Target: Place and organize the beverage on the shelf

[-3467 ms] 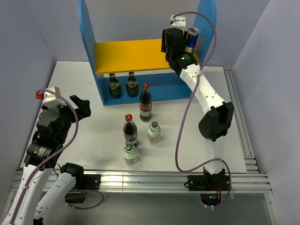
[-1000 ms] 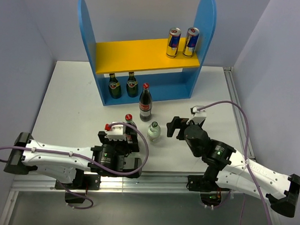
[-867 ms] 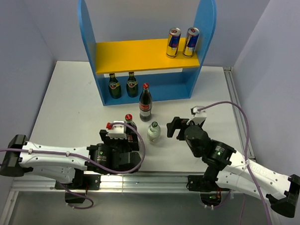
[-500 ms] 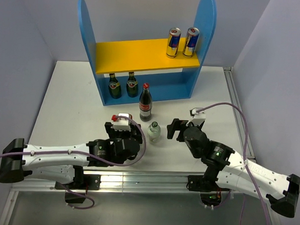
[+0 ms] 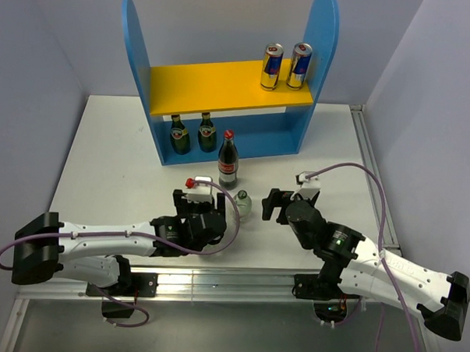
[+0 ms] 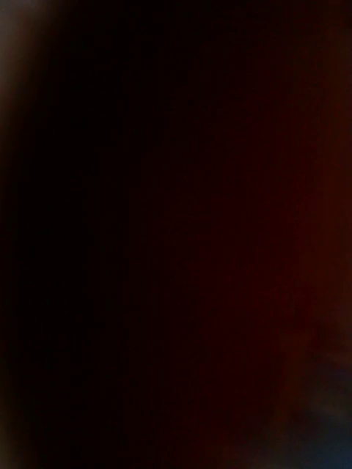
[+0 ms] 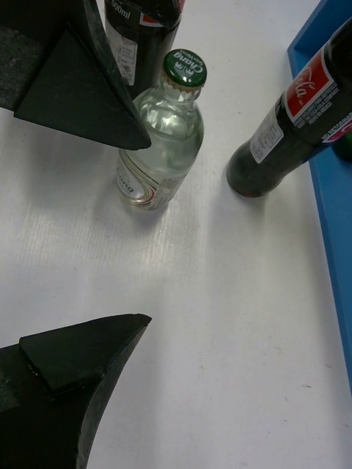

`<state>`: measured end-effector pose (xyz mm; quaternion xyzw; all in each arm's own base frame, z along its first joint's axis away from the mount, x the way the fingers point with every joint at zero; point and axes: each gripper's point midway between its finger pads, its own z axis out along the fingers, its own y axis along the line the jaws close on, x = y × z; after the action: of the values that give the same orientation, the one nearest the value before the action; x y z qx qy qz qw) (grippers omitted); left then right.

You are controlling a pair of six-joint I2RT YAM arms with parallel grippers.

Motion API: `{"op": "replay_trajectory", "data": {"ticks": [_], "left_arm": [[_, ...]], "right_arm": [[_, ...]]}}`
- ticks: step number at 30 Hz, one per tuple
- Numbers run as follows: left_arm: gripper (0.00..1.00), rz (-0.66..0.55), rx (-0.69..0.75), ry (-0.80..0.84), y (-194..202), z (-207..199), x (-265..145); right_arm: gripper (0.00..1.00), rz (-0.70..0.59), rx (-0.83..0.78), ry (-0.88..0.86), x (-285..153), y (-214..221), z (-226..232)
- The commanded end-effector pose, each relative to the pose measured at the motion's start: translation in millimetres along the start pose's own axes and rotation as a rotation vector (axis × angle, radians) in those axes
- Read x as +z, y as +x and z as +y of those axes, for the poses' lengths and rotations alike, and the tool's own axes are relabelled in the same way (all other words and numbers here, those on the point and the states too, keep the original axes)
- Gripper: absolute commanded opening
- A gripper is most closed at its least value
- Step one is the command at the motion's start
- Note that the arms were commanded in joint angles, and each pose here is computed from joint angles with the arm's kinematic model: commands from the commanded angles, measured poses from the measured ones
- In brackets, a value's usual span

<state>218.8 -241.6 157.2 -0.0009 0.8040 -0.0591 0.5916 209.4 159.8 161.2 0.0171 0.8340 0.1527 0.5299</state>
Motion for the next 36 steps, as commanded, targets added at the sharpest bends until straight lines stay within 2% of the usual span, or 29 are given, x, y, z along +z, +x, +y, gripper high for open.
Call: {"op": "replay_trajectory", "data": {"ticks": [1,5,8,9,11,12,13,14,15,16,20,23,29,36], "left_arm": [[0.89,-0.010,-0.049,-0.007,0.9,-1.9,4.3],[0.82,-0.008,-0.055,-0.003,3.0,-2.1,7.5],[0.68,-0.010,-0.059,-0.009,4.4,-0.8,8.8],[0.60,-0.010,-0.062,-0.010,4.3,-0.6,9.1],[0.53,-0.008,-0.060,-0.012,5.0,0.1,9.4],[0.41,-0.007,-0.065,-0.015,5.8,0.5,9.5],[0.35,-0.004,-0.062,-0.017,6.5,1.7,9.3],[0.24,-0.003,-0.058,-0.021,7.8,2.7,9.4],[0.09,-0.001,-0.063,-0.022,7.6,2.7,9.2],[0.00,0.006,-0.051,-0.029,8.8,5.2,8.5],[0.00,0.012,-0.059,-0.043,-6.0,6.6,3.0],[0.00,-0.009,-0.079,-0.042,-33.5,3.8,-3.7],[0.00,-0.061,-0.104,0.005,-101.9,0.9,-15.3],[0.00,-0.169,-0.124,0.023,-194.9,19.7,-4.2]], "right_arm": [[1.00,-0.029,0.026,-0.005,0.6,-3.2,0.9],[1.00,-0.026,0.028,-0.009,0.7,-0.2,0.2],[1.00,-0.028,0.030,-0.008,1.0,0.0,-0.3],[1.00,-0.025,0.027,-0.006,1.3,0.9,-0.6],[1.00,-0.028,0.028,-0.006,1.1,-0.1,-0.1],[1.00,-0.028,0.028,-0.004,1.4,0.0,-0.5],[1.00,-0.028,0.028,-0.004,1.4,0.0,-0.5],[1.00,-0.030,0.028,-0.006,1.4,-0.5,0.0],[1.00,-0.028,0.027,-0.006,1.5,0.3,-0.1],[1.00,-0.029,0.026,-0.005,1.6,0.1,-0.5],[1.00,-0.029,0.024,-0.005,1.1,-1.2,0.1],[1.00,-0.033,0.028,-0.007,0.5,-2.9,0.2],[1.00,-0.036,0.031,-0.016,-1.1,-4.7,1.3],[1.00,-0.039,0.034,-0.009,-1.7,-5.0,-0.7]]}}
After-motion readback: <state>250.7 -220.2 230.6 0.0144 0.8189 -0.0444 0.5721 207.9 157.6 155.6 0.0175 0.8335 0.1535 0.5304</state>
